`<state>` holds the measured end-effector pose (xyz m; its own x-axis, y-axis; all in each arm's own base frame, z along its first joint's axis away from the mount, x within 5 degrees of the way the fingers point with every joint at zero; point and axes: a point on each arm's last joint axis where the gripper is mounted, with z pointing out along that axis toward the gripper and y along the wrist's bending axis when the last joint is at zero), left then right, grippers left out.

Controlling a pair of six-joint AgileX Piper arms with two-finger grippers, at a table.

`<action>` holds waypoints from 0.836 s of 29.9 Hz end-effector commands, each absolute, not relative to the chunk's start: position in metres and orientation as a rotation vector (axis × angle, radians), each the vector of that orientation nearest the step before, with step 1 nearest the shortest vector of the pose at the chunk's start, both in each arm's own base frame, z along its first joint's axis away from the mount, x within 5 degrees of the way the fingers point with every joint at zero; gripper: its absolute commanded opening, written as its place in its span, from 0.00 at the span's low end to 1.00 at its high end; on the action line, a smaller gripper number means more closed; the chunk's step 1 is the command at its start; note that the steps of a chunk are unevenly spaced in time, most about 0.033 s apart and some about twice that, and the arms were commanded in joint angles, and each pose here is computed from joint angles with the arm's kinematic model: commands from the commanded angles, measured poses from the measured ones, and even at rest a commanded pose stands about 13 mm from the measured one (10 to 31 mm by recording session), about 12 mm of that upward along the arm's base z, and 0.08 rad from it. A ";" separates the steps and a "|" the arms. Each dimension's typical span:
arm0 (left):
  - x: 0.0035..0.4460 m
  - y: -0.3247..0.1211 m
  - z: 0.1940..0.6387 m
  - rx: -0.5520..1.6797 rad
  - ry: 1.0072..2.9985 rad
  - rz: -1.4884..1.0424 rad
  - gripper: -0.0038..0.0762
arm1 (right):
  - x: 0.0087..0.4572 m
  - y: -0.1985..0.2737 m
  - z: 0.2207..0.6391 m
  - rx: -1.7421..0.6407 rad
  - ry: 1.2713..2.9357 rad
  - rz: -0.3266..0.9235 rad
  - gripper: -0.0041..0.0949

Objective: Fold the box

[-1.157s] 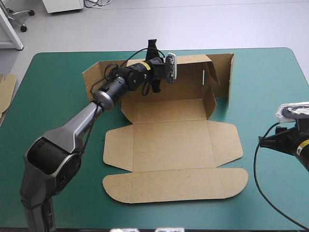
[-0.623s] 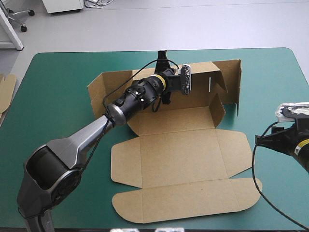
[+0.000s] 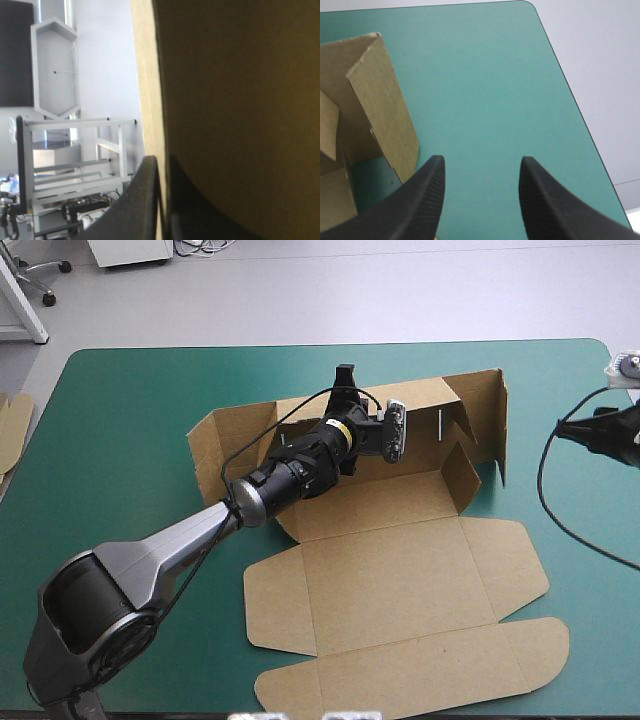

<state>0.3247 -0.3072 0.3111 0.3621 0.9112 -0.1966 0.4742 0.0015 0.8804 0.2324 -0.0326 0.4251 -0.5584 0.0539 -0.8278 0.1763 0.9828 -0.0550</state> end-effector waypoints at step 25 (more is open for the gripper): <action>0.317 -0.280 0.344 1.474 1.254 0.730 0.03 | 0.310 -0.028 0.445 0.077 2.135 0.098 0.49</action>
<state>0.3300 -0.2870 0.3136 0.3626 0.9279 -0.0863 0.3522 -0.0507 0.9345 0.3130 -0.0289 0.4238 -0.6285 0.0884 -0.7728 0.0335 0.9957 0.0866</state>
